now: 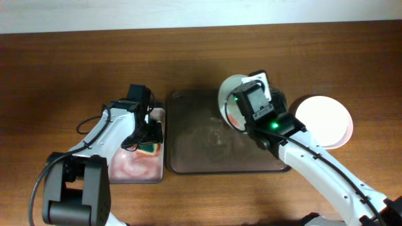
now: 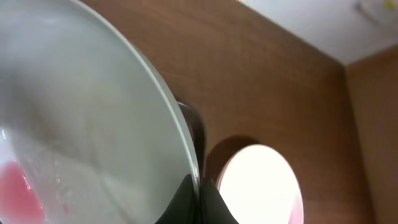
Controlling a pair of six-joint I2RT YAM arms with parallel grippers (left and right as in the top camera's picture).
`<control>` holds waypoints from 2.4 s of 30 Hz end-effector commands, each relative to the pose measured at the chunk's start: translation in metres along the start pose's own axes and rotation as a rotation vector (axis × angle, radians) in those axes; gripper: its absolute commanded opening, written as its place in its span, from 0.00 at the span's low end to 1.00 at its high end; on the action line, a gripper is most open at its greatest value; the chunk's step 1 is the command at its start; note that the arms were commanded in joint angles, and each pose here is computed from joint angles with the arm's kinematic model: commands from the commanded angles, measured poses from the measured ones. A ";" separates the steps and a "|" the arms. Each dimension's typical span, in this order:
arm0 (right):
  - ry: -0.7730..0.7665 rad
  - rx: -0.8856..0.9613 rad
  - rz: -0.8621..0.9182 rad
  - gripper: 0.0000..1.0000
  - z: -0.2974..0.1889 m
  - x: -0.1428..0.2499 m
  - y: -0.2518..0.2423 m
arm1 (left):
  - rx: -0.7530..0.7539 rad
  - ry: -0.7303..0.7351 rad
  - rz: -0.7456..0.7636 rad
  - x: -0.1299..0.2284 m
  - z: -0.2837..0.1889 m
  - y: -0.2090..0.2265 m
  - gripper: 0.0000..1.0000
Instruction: Clean dirty plates on tray and stack at the side
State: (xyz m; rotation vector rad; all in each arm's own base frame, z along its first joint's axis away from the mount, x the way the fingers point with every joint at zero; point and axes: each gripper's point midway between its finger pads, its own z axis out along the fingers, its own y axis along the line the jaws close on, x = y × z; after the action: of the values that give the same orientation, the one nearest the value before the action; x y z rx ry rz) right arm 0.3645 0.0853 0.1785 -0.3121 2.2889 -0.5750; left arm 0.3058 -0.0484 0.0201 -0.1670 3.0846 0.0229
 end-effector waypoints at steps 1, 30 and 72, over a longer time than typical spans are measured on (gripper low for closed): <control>-0.116 0.196 -0.052 0.04 -0.038 -0.034 -0.024 | 0.041 -0.033 -0.001 -0.007 -0.008 -0.006 0.87; 0.241 -0.119 0.602 0.04 0.033 0.043 -0.065 | 0.043 -0.039 -0.001 -0.009 -0.008 -0.006 0.90; 0.288 -0.626 0.328 0.99 -0.047 0.055 -0.026 | 0.105 0.001 -0.091 0.039 -0.095 0.029 1.00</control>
State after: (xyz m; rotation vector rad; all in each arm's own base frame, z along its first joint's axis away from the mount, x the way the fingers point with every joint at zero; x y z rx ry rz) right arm 0.3051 0.0569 0.1731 -0.1158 2.7821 0.3214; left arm 0.2684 -0.0237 0.0987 -0.3716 3.1654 -0.1103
